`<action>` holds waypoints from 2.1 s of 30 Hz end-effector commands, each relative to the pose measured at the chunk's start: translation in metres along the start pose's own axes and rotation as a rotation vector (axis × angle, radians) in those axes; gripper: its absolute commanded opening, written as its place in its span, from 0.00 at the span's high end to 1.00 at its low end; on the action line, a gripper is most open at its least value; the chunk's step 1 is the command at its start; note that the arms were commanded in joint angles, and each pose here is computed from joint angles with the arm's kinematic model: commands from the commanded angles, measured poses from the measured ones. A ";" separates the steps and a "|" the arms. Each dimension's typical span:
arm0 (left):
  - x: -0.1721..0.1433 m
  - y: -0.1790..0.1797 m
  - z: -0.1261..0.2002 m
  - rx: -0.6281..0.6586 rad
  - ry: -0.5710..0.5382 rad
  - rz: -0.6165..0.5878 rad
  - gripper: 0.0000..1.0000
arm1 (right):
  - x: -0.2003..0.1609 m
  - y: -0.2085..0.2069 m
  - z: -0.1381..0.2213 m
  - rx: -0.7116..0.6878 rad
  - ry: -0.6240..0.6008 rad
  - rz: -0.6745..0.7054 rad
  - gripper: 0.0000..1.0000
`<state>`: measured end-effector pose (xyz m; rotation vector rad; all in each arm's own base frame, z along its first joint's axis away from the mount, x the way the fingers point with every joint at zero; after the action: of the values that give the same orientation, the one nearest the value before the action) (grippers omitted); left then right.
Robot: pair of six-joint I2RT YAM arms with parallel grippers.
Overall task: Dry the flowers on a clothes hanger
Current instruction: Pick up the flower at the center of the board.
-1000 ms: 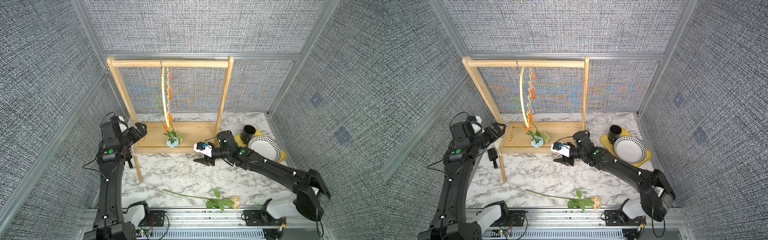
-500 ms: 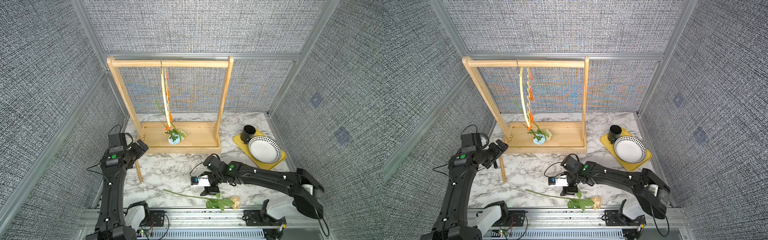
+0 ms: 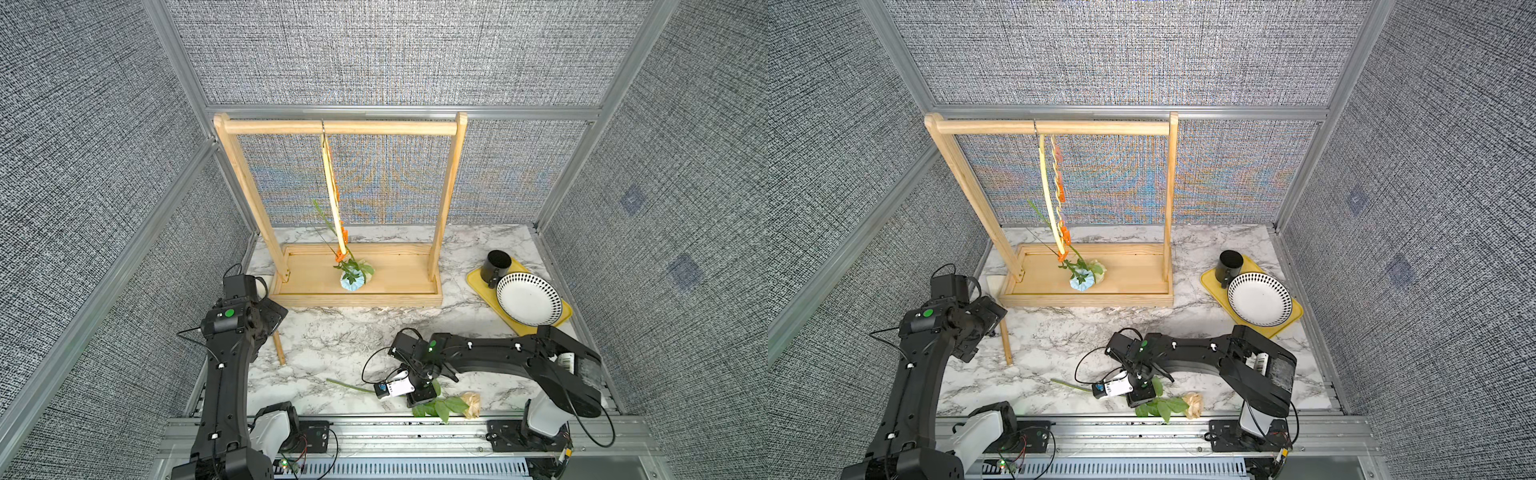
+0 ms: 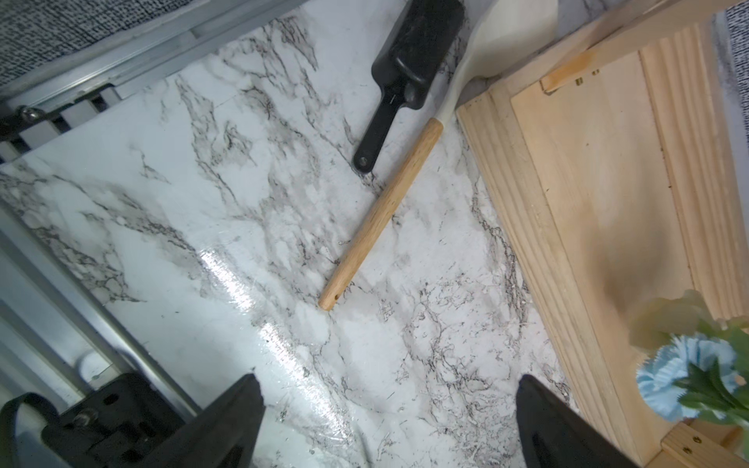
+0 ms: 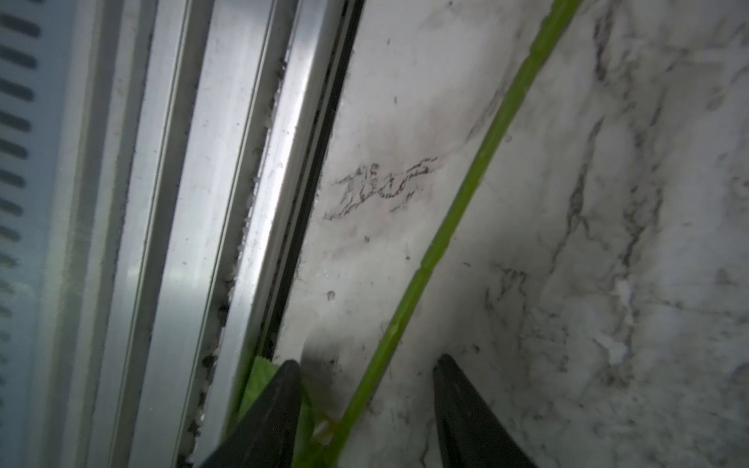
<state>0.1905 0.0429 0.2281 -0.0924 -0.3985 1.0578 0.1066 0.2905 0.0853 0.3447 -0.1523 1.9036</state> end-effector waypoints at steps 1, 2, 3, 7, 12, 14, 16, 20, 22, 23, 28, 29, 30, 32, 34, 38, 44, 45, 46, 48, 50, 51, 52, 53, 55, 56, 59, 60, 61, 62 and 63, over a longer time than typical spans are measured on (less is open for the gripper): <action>-0.003 0.005 0.000 0.029 0.008 0.021 0.00 | -0.010 0.000 -0.004 -0.012 0.083 0.000 0.51; -0.004 0.005 0.000 0.017 0.022 0.017 0.00 | -0.011 0.000 -0.005 -0.013 0.089 -0.003 0.56; -0.006 0.005 -0.001 0.010 0.035 0.014 0.00 | -0.011 -0.001 -0.006 -0.014 0.088 -0.003 0.63; -0.016 0.000 -0.008 -0.055 0.112 -0.026 0.00 | -0.011 -0.002 -0.006 -0.014 0.068 -0.007 0.81; -0.022 -0.012 -0.010 -0.170 0.175 -0.098 0.00 | -0.009 -0.009 0.007 -0.049 -0.018 -0.035 0.90; -0.022 -0.018 -0.008 -0.207 0.185 -0.119 0.00 | -0.005 -0.016 0.015 -0.080 -0.070 -0.050 0.92; -0.020 -0.025 -0.004 -0.250 0.195 -0.144 0.00 | -0.001 -0.022 0.026 -0.106 -0.127 -0.069 0.94; -0.017 -0.039 0.009 -0.338 0.209 -0.210 0.01 | 0.005 -0.035 0.049 -0.169 -0.228 -0.113 0.94; -0.016 -0.045 0.017 -0.386 0.208 -0.245 0.00 | 0.006 -0.042 0.061 -0.204 -0.279 -0.144 0.94; -0.015 -0.048 0.021 -0.412 0.204 -0.261 0.00 | 0.006 -0.046 0.069 -0.224 -0.308 -0.165 0.94; -0.015 -0.069 0.043 -0.612 0.205 -0.369 0.01 | 0.000 -0.063 0.103 -0.316 -0.446 -0.274 0.95; -0.016 -0.074 0.049 -0.672 0.211 -0.396 0.00 | -0.001 -0.066 0.110 -0.338 -0.480 -0.289 0.95; -0.017 -0.078 0.053 -0.719 0.218 -0.418 0.00 | -0.003 -0.067 0.117 -0.355 -0.506 -0.299 0.95; -0.018 -0.085 0.065 -0.813 0.218 -0.468 0.00 | -0.004 -0.068 0.133 -0.400 -0.570 -0.297 0.94; -0.019 -0.089 0.076 -0.880 0.193 -0.516 0.00 | -0.003 -0.064 0.148 -0.445 -0.629 -0.271 0.94; -0.024 -0.096 0.102 -1.062 0.159 -0.633 0.00 | -0.004 -0.058 0.176 -0.547 -0.753 -0.251 0.94; -0.047 -0.103 0.144 -1.320 0.173 -0.859 0.00 | 0.004 -0.057 0.211 -0.625 -0.907 -0.247 0.95; -0.050 -0.103 0.149 -1.348 0.178 -0.886 0.01 | 0.005 -0.057 0.216 -0.630 -0.931 -0.254 0.94; -0.054 -0.104 0.155 -1.384 0.190 -0.912 0.00 | 0.007 -0.057 0.221 -0.635 -0.959 -0.259 0.94; -0.061 -0.105 0.165 -1.445 0.214 -0.964 0.00 | 0.011 -0.057 0.230 -0.642 -1.009 -0.268 0.95; -0.070 -0.104 0.174 -1.494 0.225 -1.024 0.01 | 0.014 -0.056 0.239 -0.645 -1.065 -0.283 0.96; -0.073 -0.103 0.177 -1.512 0.232 -1.044 0.00 | 0.015 -0.056 0.243 -0.640 -1.086 -0.285 0.96; -0.078 -0.103 0.182 -1.532 0.236 -1.068 0.00 | 0.017 -0.057 0.245 -0.636 -1.101 -0.292 0.96; -0.082 -0.102 0.186 -1.550 0.236 -1.094 0.00 | 0.019 -0.057 0.247 -0.625 -1.111 -0.298 0.96; -0.088 -0.102 0.190 -1.572 0.228 -1.133 0.01 | 0.023 -0.058 0.248 -0.602 -1.115 -0.291 0.96; -0.090 -0.103 0.192 -1.578 0.216 -1.145 0.00 | 0.025 -0.058 0.248 -0.597 -1.112 -0.286 0.97; -0.093 -0.106 0.194 -1.592 0.171 -1.163 0.05 | 0.034 -0.058 0.247 -0.570 -1.114 -0.264 0.96; -0.095 -0.108 0.195 -1.599 0.151 -1.172 0.07 | 0.038 -0.058 0.247 -0.559 -1.118 -0.256 0.97; -0.095 -0.110 0.194 -1.589 0.133 -1.170 0.08 | 0.042 -0.058 0.247 -0.546 -1.123 -0.244 0.96; -0.095 -0.112 0.193 -1.581 0.119 -1.170 0.10 | 0.046 -0.058 0.248 -0.536 -1.127 -0.238 0.97; -0.095 -0.115 0.192 -1.569 0.107 -1.169 0.13 | 0.051 -0.058 0.248 -0.528 -1.135 -0.228 0.97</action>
<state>0.1672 -0.1169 0.4036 -1.1989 -0.8521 -0.5849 0.1892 0.2826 0.3220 0.9307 -1.2468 1.1673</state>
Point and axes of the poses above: each gripper's point midway between its finger pads, its own z axis back along the fingers, its own y axis along the line the jaws close on, x = y × z, the point moved 7 cm from there along z, back along the fingers, and after that the axes turned 2 degrees about z, right-handed, at the moved point
